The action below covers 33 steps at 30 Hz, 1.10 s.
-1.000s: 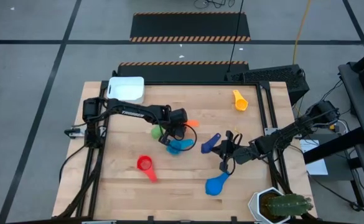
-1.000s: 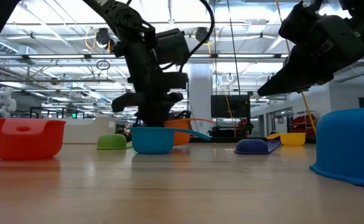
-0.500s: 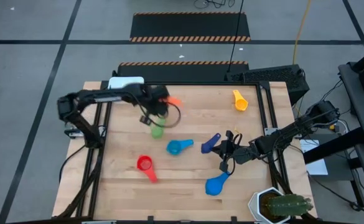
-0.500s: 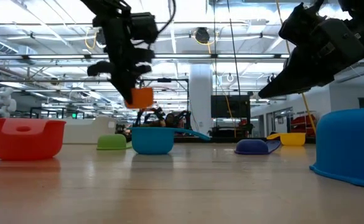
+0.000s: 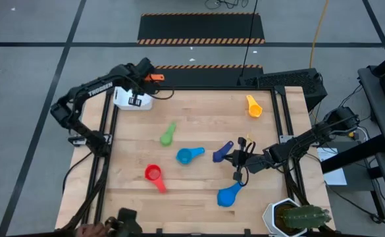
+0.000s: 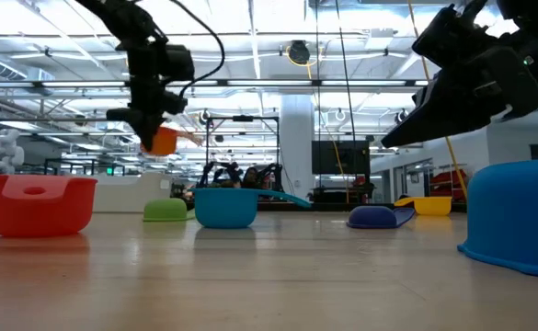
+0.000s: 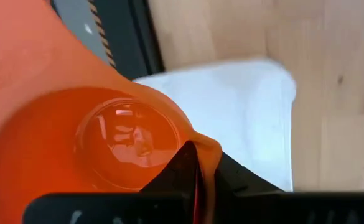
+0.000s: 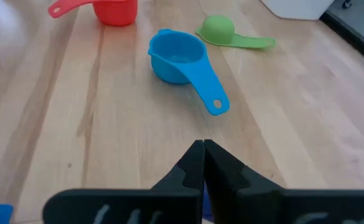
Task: Nest measuring cups in basket
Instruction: Put the orange measuring cup into the white bin
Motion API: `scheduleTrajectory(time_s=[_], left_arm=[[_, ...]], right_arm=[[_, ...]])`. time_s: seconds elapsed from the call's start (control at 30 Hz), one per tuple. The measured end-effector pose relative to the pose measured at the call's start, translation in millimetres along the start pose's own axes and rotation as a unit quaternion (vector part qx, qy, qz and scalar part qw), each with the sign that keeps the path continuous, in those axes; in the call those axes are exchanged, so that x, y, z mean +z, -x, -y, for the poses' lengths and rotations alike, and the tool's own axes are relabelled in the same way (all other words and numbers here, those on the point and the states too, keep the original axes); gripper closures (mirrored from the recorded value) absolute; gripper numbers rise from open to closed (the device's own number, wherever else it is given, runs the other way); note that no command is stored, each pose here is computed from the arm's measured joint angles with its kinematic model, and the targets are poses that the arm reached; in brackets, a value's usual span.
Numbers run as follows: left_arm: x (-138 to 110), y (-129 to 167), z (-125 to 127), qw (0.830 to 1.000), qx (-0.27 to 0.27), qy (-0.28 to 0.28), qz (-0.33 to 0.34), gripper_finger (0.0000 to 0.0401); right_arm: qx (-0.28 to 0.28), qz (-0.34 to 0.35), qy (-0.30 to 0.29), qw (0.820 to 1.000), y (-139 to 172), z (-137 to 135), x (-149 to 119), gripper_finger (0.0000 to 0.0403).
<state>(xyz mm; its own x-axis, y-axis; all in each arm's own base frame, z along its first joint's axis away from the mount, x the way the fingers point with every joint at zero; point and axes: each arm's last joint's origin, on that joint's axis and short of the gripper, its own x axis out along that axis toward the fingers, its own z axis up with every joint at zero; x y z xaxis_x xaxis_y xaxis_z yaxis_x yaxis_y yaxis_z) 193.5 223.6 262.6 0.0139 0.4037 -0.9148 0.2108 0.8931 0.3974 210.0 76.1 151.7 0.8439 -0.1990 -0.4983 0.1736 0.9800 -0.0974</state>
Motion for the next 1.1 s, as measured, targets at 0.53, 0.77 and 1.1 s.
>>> scheduleTrajectory(time_s=[0.53,0.77,1.1], left_arm=[[-6,-12,10,0.998,-0.061,-0.023,-0.016,0.039],[-1,-26,10,0.996,-0.077,0.007,-0.044,0.0395],[25,-69,16,0.991,-0.121,-0.019,-0.05,0.0395]], right_arm=[[0.001,-0.004,0.013,1.0,0,0,-1,0.0403],[0.003,-0.003,0.015,1.0,1,-1,-1,0.0403],[0.004,-0.003,0.018,1.0,1,-1,-1,0.0403]])
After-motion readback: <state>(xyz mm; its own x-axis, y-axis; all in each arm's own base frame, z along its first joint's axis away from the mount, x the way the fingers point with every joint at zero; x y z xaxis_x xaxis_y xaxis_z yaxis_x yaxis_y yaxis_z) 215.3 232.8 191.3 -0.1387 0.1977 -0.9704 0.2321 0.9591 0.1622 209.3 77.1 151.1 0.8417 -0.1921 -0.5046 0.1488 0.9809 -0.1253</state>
